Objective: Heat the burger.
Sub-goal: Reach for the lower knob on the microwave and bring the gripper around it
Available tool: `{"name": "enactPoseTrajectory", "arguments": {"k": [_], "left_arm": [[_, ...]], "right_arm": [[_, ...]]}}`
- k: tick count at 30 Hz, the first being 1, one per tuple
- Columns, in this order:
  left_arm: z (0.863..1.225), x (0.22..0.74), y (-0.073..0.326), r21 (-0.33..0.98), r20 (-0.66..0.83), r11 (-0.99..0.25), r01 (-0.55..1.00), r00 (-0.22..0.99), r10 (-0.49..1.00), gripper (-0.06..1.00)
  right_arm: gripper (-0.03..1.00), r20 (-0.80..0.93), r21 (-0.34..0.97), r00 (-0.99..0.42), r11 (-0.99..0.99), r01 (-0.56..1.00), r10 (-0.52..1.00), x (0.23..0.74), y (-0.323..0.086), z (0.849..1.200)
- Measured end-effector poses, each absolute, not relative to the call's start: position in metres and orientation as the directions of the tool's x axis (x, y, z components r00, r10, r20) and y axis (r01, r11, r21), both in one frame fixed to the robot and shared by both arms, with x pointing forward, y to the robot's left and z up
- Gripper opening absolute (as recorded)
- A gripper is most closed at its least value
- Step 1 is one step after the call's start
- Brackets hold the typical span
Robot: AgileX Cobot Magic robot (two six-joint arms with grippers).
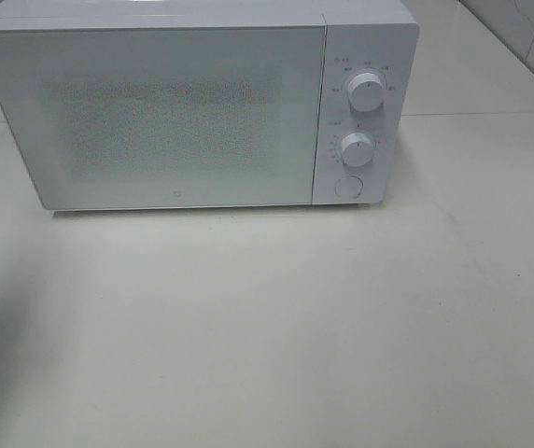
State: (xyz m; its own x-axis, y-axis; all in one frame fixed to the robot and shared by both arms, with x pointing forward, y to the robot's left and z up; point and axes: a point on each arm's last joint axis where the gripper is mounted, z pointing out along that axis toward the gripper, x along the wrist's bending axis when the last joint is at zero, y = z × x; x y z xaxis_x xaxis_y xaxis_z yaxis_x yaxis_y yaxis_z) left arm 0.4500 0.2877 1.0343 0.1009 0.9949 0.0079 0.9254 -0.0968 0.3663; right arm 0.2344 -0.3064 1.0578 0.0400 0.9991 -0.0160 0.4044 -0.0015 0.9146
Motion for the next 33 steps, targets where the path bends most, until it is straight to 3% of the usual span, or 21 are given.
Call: {"name": "enactPoseTrajectory", "arguments": {"k": [15, 28, 33], "left_arm": [[1.078, 0.374, 0.297, 0.441, 0.057, -0.115, 0.89, 0.1, 0.993, 0.99], [1.051, 0.292, 0.301, 0.613, 0.067, -0.112, 0.782, 0.09, 0.994, 0.99], [1.056, 0.261, 0.303, 0.779, 0.075, -0.105, 0.618, 0.074, 0.994, 0.99]], "right_arm": [[0.76, -0.016, 0.915, 0.04, -0.002, 0.404, 0.999, 0.234, -0.306, 1.058], [0.76, -0.016, 0.915, 0.04, -0.002, 0.404, 0.999, 0.234, -0.306, 1.058], [0.76, -0.016, 0.915, 0.04, -0.002, 0.404, 0.999, 0.234, -0.306, 1.058]]}}
